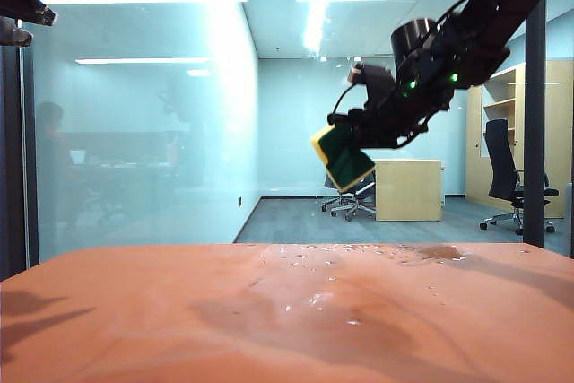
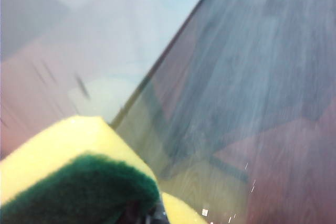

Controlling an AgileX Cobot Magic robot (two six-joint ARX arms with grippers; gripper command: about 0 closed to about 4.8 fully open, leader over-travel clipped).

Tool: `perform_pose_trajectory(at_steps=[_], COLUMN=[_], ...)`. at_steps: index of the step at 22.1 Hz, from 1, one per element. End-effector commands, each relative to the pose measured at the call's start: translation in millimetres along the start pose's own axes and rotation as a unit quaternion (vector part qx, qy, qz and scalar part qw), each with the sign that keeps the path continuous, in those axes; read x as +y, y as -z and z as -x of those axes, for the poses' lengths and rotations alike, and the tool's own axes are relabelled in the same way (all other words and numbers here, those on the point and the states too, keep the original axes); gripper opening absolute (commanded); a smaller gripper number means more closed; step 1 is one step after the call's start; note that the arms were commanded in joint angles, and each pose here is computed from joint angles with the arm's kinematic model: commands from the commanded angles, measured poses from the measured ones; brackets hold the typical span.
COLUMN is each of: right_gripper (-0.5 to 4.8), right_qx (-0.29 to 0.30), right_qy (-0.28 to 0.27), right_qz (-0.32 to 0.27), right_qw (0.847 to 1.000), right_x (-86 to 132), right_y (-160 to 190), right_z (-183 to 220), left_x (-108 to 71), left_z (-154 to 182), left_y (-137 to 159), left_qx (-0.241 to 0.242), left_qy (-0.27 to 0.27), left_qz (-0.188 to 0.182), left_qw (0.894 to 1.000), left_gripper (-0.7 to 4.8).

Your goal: Pick up the sponge from the table, wipe the water off the glass, and finally place the sponge back on the table.

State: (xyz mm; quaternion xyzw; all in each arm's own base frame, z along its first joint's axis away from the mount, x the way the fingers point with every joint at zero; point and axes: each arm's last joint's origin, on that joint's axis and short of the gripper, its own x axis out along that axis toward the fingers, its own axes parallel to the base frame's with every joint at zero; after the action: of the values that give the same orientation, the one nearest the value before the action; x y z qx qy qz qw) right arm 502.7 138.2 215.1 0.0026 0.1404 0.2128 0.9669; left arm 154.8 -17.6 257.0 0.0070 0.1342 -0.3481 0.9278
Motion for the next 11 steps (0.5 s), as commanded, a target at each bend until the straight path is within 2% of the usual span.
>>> perform_pose_trajectory(at_steps=[1,6,11], right_gripper=[-0.09,-0.09,-0.09], right_qx=[-0.083,-0.123,-0.112], right_qy=[0.015,0.016,0.015], right_qz=[0.024,0.040,0.039], right_qw=[0.996,0.992,0.993], right_x=[-1,3,3], right_y=[-44,-72,-71], right_z=[20,39,39], left_x=[-0.1,-0.1,-0.1], left_z=[0,0,0], left_y=[-1,-1,-1], left_qx=[-0.006,-0.006,-0.005], left_qy=[0.001,0.001,0.001], left_qz=[-0.008,-0.008,-0.008], left_qw=[1.000,1.000,1.000], left_gripper=[2.55,2.55,2.55])
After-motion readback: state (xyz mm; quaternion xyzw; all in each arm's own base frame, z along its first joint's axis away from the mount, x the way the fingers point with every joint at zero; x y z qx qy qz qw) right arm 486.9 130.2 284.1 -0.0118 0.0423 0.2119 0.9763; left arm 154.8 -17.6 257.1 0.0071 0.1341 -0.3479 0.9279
